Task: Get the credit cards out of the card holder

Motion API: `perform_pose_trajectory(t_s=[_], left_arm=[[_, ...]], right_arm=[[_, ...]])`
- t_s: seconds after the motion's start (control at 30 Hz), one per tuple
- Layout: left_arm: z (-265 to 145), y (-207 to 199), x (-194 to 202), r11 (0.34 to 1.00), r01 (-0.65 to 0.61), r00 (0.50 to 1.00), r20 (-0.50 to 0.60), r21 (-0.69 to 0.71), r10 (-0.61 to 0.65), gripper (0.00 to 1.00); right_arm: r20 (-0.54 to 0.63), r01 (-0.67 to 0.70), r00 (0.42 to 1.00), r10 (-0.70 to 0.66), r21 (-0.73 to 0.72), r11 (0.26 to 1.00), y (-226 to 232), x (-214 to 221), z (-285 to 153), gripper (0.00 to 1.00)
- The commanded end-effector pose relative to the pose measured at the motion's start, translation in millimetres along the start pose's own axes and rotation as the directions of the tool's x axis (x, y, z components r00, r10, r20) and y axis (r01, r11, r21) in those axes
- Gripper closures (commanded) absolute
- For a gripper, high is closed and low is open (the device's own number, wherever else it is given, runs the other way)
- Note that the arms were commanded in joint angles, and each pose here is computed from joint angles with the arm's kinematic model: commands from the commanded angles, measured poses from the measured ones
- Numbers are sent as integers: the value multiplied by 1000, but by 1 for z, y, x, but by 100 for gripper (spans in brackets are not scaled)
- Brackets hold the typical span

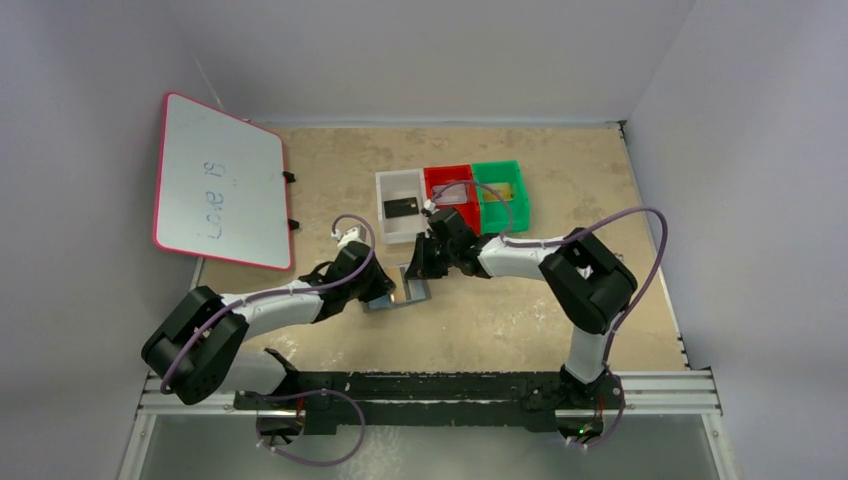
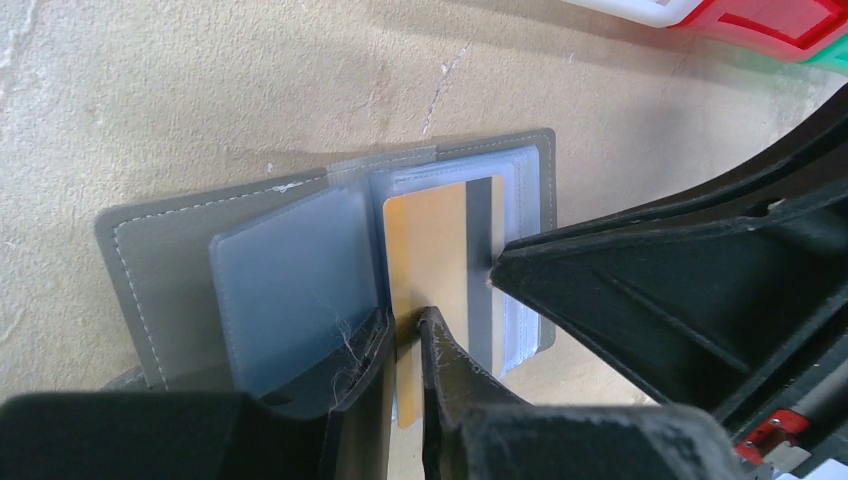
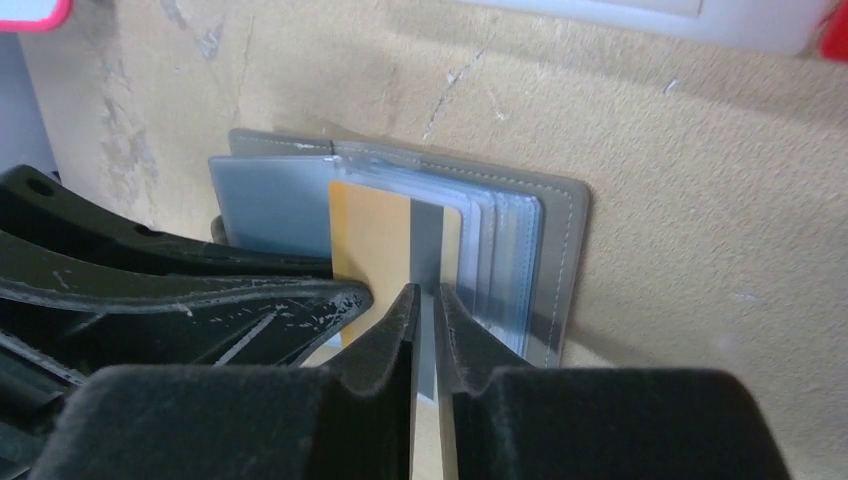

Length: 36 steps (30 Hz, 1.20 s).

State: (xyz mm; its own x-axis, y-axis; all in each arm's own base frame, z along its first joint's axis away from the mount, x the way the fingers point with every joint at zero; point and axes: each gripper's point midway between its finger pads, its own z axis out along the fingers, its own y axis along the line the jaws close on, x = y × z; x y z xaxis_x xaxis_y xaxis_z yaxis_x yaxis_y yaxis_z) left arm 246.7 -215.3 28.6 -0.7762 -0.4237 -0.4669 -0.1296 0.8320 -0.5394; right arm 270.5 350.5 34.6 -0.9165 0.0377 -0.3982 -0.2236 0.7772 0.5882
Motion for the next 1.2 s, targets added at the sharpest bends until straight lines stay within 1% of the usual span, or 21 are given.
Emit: perform_pose_trajectory(t_s=[0.0,0.03,0.17,0.3,0.5,0.77,0.97,1.17], left_arm=[[-1,16,5,996,-62,998,-26,-70,60,100],[-2,16,4,995,-65,998,-25,-74,63,100],[-3,16,1,994,-71,997,-14,-79,71,100],[-4,15,-2,993,-76,997,-9,-85,76,100],[-4,15,-2,992,-80,997,-13,-94,79,97],[-12,16,-10,993,-66,997,26,-102,69,96],[-12,20,-7,991,-74,997,15,-112,76,100],[-14,24,-7,991,-66,997,25,-118,69,98]], right_arm=[[-8,-12,1000,12,26,1000,-5,6,-1,87],[1,-13,1000,13,27,1000,-5,4,-1,87],[-23,-29,999,31,81,996,-24,17,4,88],[-26,-42,999,45,100,994,-30,22,3,89],[-52,-41,998,46,94,995,-29,27,3,89],[-56,-45,997,51,104,994,-31,27,3,89],[-57,-44,997,50,104,994,-30,27,4,89],[-60,-45,997,51,107,993,-31,27,6,90]])
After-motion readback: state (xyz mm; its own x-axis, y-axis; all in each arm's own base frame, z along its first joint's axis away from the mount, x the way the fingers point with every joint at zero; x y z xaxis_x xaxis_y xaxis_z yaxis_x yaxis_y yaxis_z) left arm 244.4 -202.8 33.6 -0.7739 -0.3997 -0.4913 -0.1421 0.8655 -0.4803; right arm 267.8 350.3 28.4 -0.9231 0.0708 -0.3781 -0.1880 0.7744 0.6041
